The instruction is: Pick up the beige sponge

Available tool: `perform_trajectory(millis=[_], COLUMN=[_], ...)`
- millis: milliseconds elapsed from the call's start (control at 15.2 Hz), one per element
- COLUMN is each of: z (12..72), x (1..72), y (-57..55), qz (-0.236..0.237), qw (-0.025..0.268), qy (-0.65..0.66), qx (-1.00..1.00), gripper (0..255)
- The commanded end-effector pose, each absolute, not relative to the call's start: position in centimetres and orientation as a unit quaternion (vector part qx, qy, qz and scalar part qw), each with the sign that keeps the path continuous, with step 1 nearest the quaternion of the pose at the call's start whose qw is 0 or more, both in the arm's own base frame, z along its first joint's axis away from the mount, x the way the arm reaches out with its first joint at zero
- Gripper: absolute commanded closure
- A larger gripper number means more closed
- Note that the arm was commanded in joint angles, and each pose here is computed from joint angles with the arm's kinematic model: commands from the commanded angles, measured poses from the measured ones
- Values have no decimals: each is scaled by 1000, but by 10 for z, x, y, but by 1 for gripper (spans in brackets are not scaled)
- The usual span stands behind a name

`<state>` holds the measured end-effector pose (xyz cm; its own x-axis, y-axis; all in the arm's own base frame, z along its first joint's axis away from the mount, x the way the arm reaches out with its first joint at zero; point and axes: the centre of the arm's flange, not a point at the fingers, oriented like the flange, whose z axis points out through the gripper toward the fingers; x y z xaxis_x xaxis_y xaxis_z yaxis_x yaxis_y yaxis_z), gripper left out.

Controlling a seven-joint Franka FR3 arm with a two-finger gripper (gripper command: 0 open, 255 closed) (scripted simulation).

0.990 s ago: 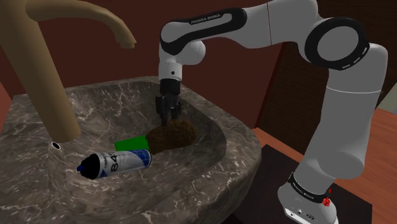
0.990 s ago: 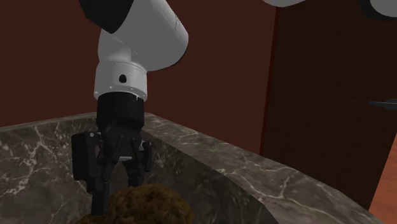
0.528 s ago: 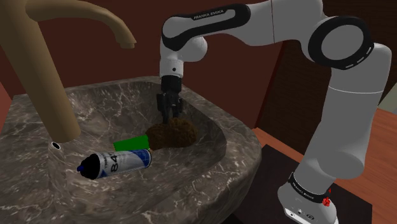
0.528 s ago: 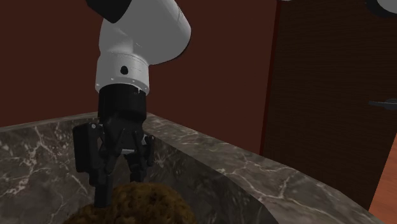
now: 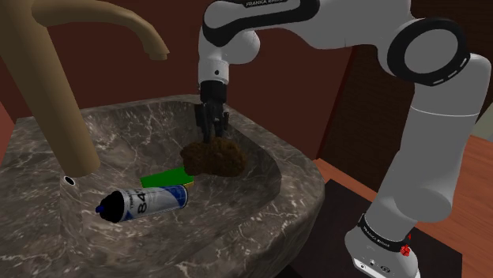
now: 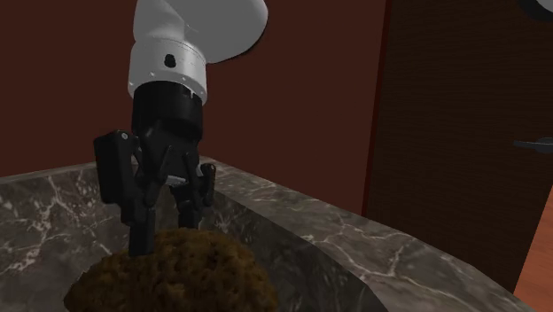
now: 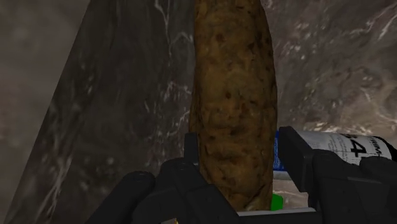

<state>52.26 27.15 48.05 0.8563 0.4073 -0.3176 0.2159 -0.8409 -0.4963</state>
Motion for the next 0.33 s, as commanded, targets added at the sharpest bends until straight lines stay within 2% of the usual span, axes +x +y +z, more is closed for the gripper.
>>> perform_trajectory(millis=[0,264], z=[493,504], x=[524,524], y=[272,272], qz=[210,210], qw=[228,228], qy=[-167,-167], qx=[-936,-936], gripper=[255,255])
